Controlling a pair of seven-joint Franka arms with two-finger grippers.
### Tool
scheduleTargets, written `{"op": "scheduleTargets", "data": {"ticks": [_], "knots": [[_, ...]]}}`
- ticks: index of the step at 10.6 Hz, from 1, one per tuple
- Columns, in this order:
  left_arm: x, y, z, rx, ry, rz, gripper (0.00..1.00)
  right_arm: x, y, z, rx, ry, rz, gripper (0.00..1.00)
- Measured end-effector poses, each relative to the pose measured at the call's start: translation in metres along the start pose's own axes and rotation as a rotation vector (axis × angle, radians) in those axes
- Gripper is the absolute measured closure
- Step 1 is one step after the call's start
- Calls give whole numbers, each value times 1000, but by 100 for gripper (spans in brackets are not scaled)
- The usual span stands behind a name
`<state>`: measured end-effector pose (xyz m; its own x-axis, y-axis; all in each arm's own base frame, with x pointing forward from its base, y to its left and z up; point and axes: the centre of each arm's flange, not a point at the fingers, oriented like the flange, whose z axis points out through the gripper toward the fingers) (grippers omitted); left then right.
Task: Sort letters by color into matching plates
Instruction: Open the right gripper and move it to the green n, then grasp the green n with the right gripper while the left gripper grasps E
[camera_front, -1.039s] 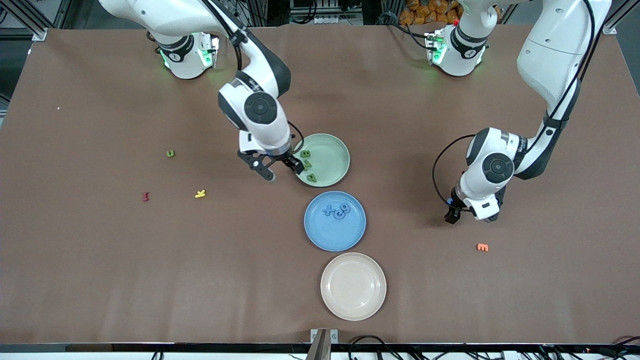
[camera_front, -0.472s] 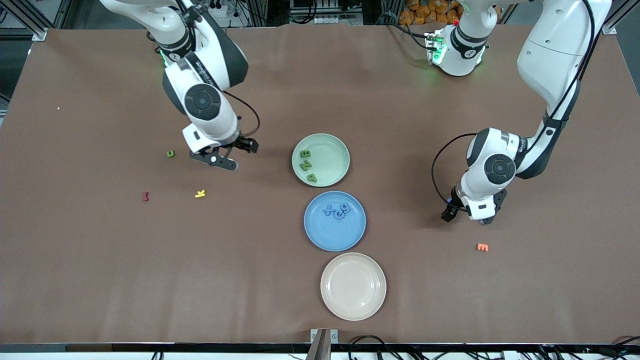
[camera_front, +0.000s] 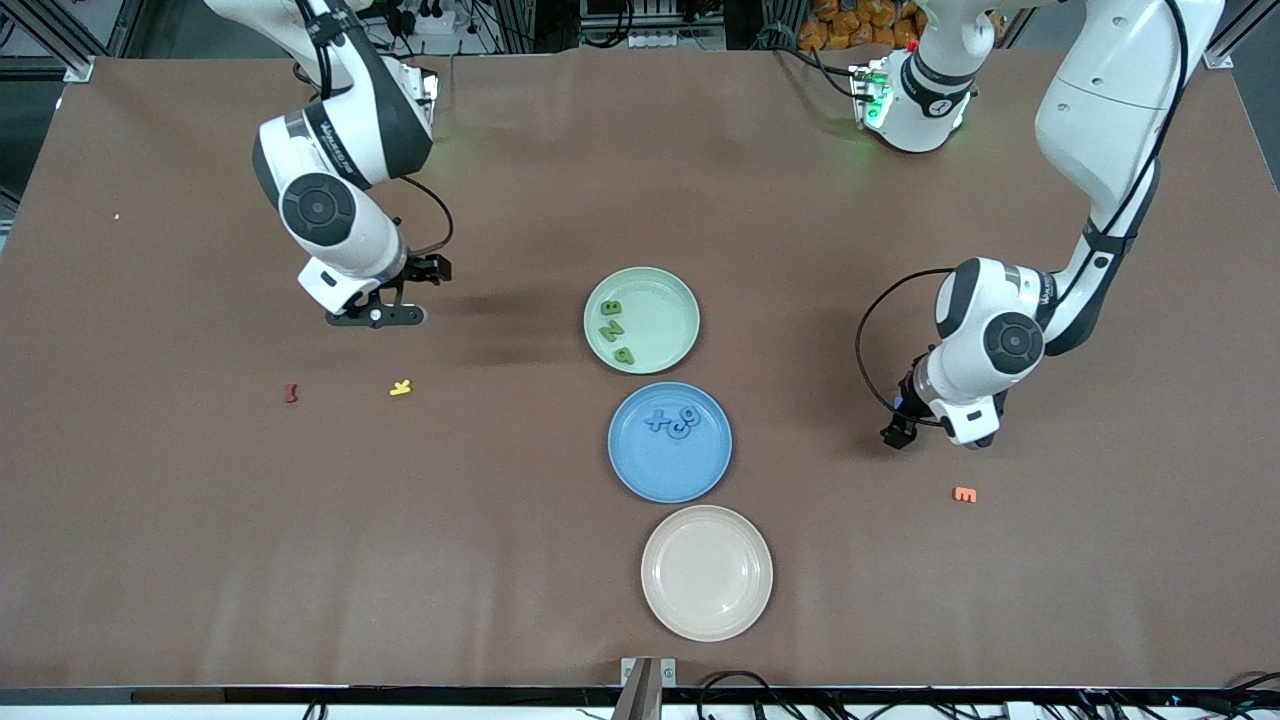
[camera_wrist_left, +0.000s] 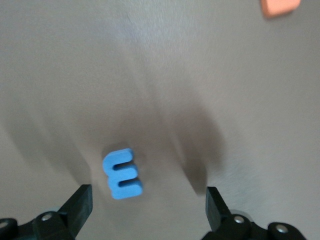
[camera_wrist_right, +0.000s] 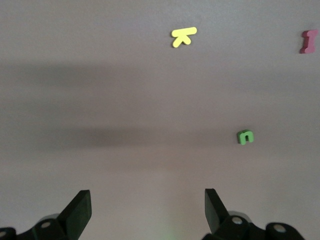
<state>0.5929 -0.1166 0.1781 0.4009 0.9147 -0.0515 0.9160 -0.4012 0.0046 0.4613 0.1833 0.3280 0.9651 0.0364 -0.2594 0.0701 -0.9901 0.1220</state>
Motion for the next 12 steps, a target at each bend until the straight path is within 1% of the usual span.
{"op": "scheduleTargets", "data": {"ticks": [2, 3, 5, 8, 10, 12], "knots": [[7, 8, -10, -26, -1, -85, 0, -6, 21, 4, -3, -3, -112, 0], [9, 10, -12, -31, 0, -113, 0, -8, 35, 8, 3, 7, -157, 0], [11, 11, -7, -27, -3, -142, 0, -12, 53, 27, 7, 58, -181, 0], [10, 7, 9, -3, -12, -152, 0, -20, 76, 59, -18, 130, -224, 0], [10, 6, 11, 9, 1, -130, 0, -20, 117, 77, 3, 175, -240, 1], [10, 6, 11, 30, 16, -109, 0, -23, 154, 93, 20, 218, -226, 4]]}}
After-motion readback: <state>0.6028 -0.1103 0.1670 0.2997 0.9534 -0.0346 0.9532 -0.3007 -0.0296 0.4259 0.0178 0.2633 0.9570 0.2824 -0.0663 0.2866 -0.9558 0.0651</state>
